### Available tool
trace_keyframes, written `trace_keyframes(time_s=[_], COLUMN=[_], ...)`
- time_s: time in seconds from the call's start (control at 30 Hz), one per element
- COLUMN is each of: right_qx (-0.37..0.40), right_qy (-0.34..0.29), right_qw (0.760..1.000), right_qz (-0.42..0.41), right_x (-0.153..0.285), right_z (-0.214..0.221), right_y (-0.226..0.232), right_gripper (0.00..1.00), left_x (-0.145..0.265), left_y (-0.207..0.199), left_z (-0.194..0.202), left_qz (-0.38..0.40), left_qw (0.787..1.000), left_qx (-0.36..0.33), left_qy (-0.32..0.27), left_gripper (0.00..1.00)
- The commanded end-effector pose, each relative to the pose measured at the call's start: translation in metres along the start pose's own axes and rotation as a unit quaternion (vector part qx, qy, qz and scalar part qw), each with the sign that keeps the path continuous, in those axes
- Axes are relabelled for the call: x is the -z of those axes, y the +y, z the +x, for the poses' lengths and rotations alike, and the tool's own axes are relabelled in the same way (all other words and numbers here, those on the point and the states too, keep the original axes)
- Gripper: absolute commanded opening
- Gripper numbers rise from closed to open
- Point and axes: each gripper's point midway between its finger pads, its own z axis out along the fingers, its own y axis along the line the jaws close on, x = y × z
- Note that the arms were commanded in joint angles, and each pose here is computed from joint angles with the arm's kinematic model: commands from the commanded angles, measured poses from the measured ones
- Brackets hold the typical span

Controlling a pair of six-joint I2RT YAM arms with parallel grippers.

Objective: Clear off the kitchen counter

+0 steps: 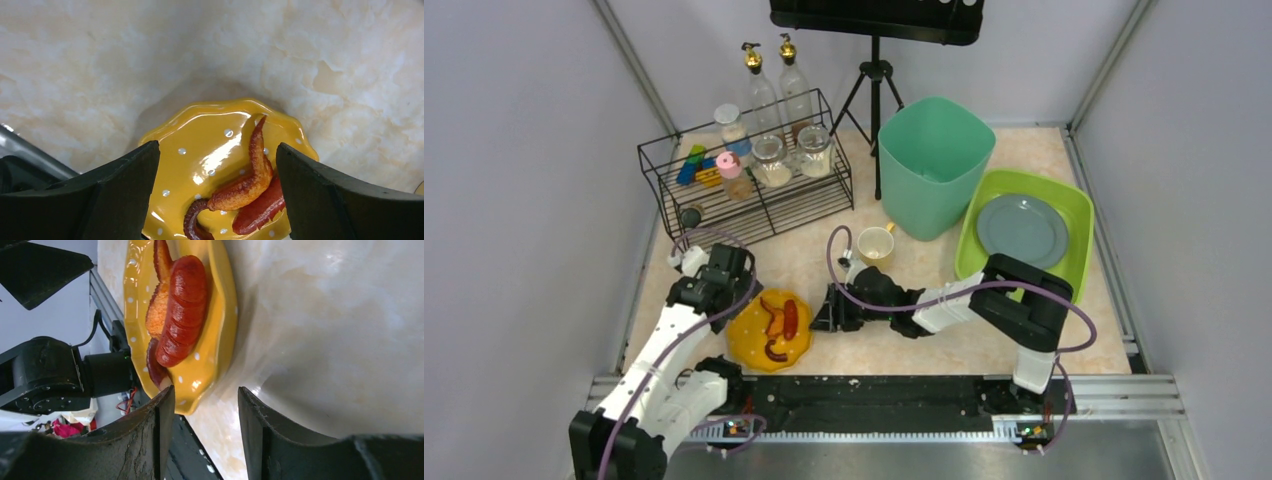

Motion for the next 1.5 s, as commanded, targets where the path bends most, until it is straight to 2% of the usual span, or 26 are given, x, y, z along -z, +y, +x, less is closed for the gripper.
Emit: trace_keyframes(time_s=[0.0, 0.17, 0.77, 1.13, 1.27, 1.47], right_qx=[0.015, 0.018, 0.029, 0.022, 0.013, 0.009], right_qy=[-0.005, 0.006, 0.038, 0.033, 0.030, 0.020], right_qw=[0.998, 0.998, 0.995, 0.996, 0.997, 0.999], right_qz=[-0.059, -0.065, -0.091, -0.076, -0.072, -0.027], right_x=[-0.013, -0.019, -0.029, -0.026, -0.024, -0.018], right_z=[-0.005, 0.002, 0.019, 0.024, 0.025, 0.027], right_y=[0.037, 0.037, 0.039, 0.026, 0.022, 0.000], right_gripper=[0.49, 0.48, 0.48, 0.48, 0.48, 0.48], left_x=[0.009, 0.012, -0.034, -0.044, -0.041, -0.037], left_y=[0.030, 0.052, 0.069, 0.051, 0.038, 0.034], left_z=[-0.018, -0.016, 0.005, 0.045, 0.061, 0.068], left_qz=[-0.052, -0.103, -0.140, -0.090, -0.067, -0.045], left_qw=[0.995, 0.986, 0.977, 0.980, 0.976, 0.973], left_qx=[0.066, 0.108, 0.159, 0.155, 0.152, 0.158], left_qy=[-0.060, -0.068, -0.007, 0.091, 0.144, 0.160], left_gripper=[0.91, 0.91, 0.87, 0.84, 0.82, 0.81])
